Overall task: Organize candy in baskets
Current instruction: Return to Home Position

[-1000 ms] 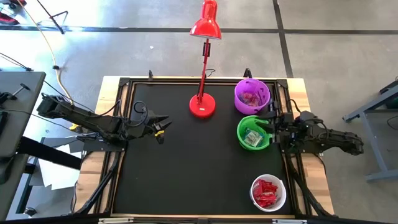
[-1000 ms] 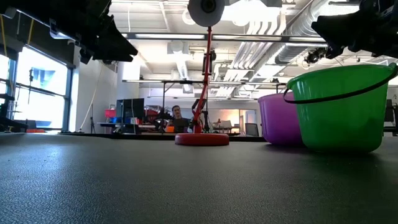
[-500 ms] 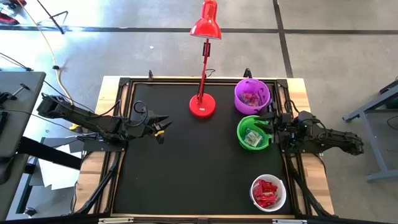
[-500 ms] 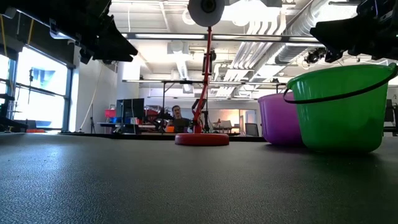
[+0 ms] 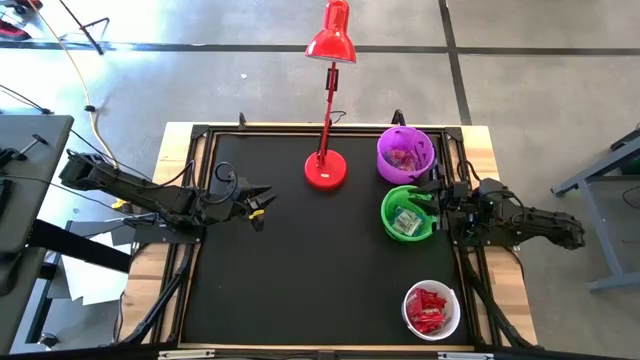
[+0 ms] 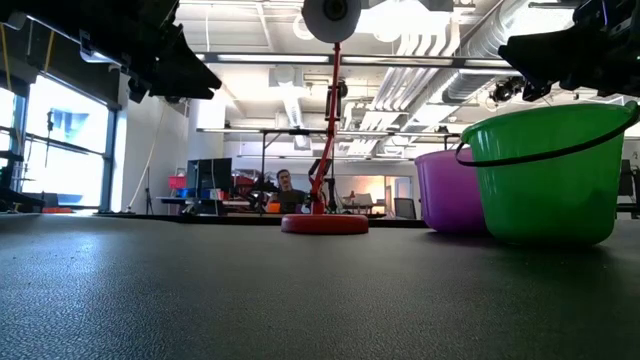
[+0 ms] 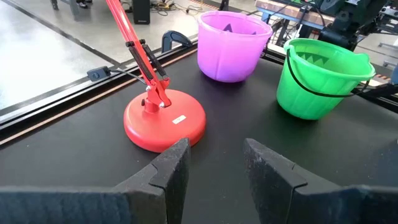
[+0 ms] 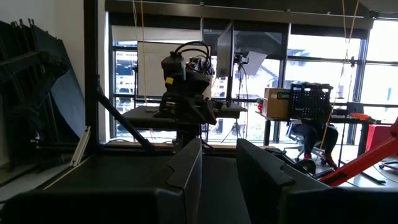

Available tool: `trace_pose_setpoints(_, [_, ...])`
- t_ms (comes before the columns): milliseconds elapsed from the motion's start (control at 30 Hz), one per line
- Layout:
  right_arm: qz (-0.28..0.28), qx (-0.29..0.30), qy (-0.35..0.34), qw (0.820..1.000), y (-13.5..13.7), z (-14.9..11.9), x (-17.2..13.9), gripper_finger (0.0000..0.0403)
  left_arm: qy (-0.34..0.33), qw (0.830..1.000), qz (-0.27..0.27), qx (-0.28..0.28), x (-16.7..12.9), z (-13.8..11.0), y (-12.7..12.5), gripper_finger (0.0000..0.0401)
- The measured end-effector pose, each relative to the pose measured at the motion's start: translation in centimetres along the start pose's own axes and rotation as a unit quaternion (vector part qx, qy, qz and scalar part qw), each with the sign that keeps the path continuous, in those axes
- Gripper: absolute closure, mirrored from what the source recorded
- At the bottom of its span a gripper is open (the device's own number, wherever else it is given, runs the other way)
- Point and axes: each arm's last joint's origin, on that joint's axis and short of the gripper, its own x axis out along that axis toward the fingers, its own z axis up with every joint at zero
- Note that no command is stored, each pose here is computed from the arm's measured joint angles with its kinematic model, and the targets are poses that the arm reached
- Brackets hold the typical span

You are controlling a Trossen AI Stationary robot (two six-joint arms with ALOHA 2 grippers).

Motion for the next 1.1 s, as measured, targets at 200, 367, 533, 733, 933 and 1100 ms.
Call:
trace_pose_setpoints(200, [0.0, 0.0, 0.0, 1.0, 0.0, 0.0, 0.0, 0.0309, 0.0, 1.0, 0.0, 0.0, 0.0, 0.0, 0.0, 0.0266])
trace_pose_setpoints(367, [0.0, 0.0, 0.0, 1.0, 0.0, 0.0, 0.0, 0.0309, 0.0, 1.0, 0.0, 0.0, 0.0, 0.0, 0.0, 0.0266])
trace_pose_setpoints(533, [0.0, 0.0, 0.0, 1.0, 0.0, 0.0, 0.0, 0.0309, 0.0, 1.0, 0.0, 0.0, 0.0, 0.0, 0.0, 0.0266])
trace_pose_setpoints(733, [0.0, 0.0, 0.0, 1.0, 0.0, 0.0, 0.0, 0.0309, 0.0, 1.0, 0.0, 0.0, 0.0, 0.0, 0.0, 0.0266])
trace_pose_setpoints(933, [0.0, 0.0, 0.0, 1.0, 0.0, 0.0, 0.0, 0.0309, 0.007, 1.0, 0.002, 0.006, -1.3, 0.4, 1.1, 0.0266])
trace_pose_setpoints(1100, [0.0, 0.0, 0.001, 1.0, 0.0, 0.0, 0.0, 0.0309, 0.038, 0.999, 0.003, 0.031, -2.3, 0.0, 2.3, 0.0266])
